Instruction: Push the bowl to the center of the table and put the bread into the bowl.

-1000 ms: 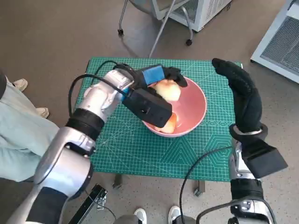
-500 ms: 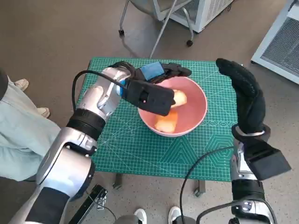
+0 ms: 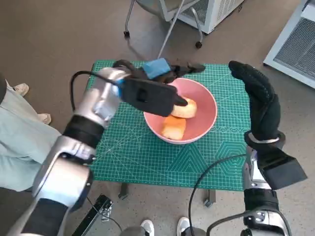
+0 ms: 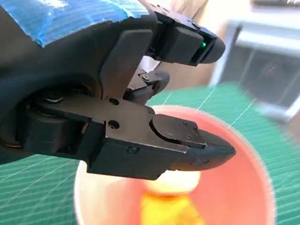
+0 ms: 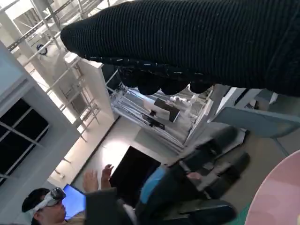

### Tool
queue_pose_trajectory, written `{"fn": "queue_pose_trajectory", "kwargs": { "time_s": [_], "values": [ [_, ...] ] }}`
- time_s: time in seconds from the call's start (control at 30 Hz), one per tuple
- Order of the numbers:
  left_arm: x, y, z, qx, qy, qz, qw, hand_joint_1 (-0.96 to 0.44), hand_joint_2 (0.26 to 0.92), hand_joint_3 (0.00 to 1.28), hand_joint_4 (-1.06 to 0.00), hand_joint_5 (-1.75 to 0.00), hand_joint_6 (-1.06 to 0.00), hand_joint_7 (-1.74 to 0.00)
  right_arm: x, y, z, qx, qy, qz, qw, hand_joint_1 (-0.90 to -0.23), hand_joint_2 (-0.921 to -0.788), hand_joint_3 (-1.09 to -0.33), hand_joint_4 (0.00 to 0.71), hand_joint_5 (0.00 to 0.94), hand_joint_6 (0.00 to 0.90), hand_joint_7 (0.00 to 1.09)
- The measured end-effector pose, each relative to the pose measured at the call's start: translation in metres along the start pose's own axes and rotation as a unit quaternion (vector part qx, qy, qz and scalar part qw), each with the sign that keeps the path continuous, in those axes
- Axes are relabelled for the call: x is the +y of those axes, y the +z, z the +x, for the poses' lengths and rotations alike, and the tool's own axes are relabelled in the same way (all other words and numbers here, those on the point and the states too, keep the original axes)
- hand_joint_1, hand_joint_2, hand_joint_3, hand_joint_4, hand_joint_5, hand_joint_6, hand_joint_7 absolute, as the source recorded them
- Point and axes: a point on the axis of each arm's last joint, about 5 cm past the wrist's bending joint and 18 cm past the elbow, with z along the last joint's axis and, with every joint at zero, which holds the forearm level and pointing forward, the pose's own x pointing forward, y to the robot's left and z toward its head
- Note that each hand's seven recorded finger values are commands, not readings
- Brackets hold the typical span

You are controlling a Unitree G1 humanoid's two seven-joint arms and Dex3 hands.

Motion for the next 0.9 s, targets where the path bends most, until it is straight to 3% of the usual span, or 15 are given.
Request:
{"fn": "queue_pose_trajectory", "kwargs": {
  "time_s": [0.13,0.33,0.5,0.6,0.73,0.9],
  "values": [
    [-0.004,-0.013,-0.016,-0.071,0.109,-0.079,0.988,-0.1,0.885,0.0,-0.28,-0.07,-0.49,-0.08,-0.001,0.0,0.003,-0.001,-0.004,0.003,1.0,-0.582,-0.921,-0.803,0.365,0.011,0.021,0.76],
    [-0.027,-0.023,-0.035,-0.134,0.241,-0.184,0.943,-0.14,0.905,0.01,-0.37,-0.09,-0.48,-0.09,-0.001,0.002,0.0077,-0.002,-0.011,0.01,0.9999,-0.581,-0.921,-0.806,0.366,0.01,0.02,0.76],
    [-0.048,-0.022,-0.047,-0.139,0.276,-0.234,0.922,-0.09,0.915,0.04,-0.32,-0.17,-0.17,-0.61,0.002,0.003,0.0137,-0.007,-0.018,0.016,0.9997,-0.577,-0.921,-0.81,0.366,0.01,0.019,0.77],
    [-0.058,-0.019,-0.055,-0.135,0.286,-0.248,0.916,-0.05,0.917,0.05,-0.24,-0.29,-0.07,-0.75,0.005,0.004,0.0175,-0.01,-0.022,0.014,0.9996,-0.577,-0.921,-0.809,0.365,0.009,0.026,0.78],
    [-0.069,-0.016,-0.064,-0.135,0.309,-0.265,0.904,-0.02,0.919,0.06,-0.18,-0.38,-0.02,-0.8,0.008,0.005,0.0205,-0.01,-0.03,0.012,0.9994,-0.576,-0.921,-0.805,0.366,0.009,0.033,0.79],
    [-0.077,-0.013,-0.073,-0.135,0.338,-0.278,0.889,-0.01,0.92,0.07,-0.17,-0.42,-0.04,-0.78,0.01,0.006,0.0228,-0.006,-0.032,0.003,0.9995,-0.579,-0.921,-0.806,0.367,0.009,0.037,0.79]
  ]
}}
